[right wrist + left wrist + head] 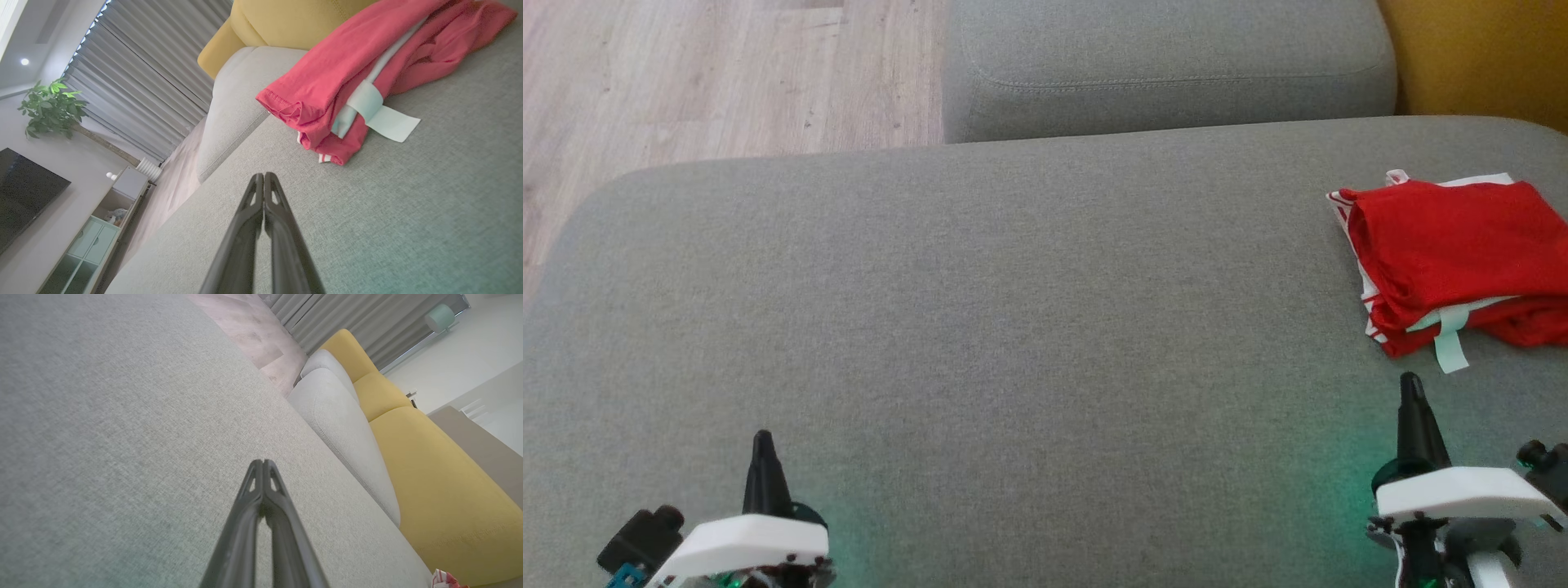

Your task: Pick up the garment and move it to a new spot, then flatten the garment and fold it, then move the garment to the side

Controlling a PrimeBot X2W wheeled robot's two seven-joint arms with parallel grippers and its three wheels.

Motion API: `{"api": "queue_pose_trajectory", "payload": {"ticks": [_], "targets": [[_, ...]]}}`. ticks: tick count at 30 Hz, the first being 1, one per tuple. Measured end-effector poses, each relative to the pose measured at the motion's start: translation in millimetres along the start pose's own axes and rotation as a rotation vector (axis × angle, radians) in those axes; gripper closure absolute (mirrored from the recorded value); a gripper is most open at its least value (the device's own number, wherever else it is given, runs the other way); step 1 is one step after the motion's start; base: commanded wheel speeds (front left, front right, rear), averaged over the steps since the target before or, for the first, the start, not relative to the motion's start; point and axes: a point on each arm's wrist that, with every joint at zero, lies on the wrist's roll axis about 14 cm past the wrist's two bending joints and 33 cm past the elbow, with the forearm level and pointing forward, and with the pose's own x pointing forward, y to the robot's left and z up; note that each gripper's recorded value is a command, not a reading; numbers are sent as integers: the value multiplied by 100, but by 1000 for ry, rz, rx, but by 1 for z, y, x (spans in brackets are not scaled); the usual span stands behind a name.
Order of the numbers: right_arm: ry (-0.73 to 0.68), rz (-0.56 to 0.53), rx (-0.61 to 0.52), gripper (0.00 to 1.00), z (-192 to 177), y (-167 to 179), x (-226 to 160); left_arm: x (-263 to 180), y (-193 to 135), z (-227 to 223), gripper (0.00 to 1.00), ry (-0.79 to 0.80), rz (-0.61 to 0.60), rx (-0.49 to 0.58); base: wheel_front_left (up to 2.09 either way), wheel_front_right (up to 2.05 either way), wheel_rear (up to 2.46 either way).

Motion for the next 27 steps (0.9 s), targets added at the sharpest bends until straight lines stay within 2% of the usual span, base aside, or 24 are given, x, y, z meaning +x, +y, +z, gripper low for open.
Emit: {"api": "queue_pose_trajectory", "payload": {"ticks": [27], "targets": [[-17,1,302,100,12,2,4,4,-7,10,100,8,-33,-264,0,0,0]]}}
